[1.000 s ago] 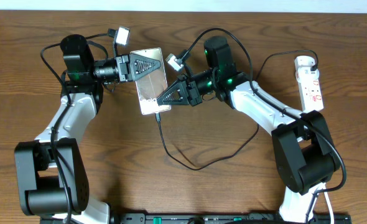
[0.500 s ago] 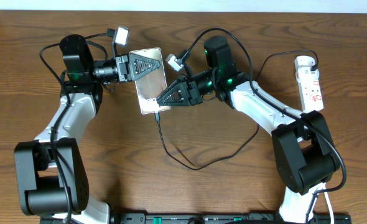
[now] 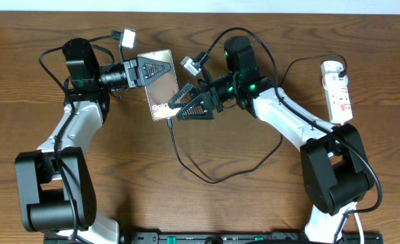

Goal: Plug charger to phone and switch on socket
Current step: 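Open the right gripper off the plug and move it right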

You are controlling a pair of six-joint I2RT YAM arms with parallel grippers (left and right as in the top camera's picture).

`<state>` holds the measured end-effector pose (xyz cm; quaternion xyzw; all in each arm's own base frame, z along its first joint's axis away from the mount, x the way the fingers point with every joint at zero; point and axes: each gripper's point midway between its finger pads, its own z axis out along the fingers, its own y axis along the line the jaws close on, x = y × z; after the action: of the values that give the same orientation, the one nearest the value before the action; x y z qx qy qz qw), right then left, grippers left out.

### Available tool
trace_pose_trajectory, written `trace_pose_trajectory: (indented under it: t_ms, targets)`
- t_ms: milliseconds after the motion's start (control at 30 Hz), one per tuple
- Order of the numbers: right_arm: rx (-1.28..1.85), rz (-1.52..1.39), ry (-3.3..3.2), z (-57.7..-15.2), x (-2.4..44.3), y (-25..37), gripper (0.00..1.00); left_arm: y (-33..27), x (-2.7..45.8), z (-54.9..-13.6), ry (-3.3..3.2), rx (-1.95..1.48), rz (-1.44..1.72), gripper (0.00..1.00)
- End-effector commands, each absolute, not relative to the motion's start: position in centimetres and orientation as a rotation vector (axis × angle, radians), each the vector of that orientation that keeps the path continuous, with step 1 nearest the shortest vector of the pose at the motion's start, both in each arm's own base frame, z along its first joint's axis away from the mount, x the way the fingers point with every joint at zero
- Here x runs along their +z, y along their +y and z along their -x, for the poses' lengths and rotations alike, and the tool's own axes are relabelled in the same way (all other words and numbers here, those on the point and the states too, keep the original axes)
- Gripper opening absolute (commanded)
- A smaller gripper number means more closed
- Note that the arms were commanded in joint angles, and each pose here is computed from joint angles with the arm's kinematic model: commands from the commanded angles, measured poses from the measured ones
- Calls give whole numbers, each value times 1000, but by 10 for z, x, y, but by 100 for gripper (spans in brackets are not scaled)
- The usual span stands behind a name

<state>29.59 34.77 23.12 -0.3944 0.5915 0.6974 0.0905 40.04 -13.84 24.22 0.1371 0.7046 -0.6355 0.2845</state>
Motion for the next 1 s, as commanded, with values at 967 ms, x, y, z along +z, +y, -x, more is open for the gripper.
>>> trace_pose_trajectory:
  t_ms: [967]
  targets:
    - [2074, 1181, 1745, -298, 229, 347, 99, -110, 253, -392, 1866, -1727, -374, 7]
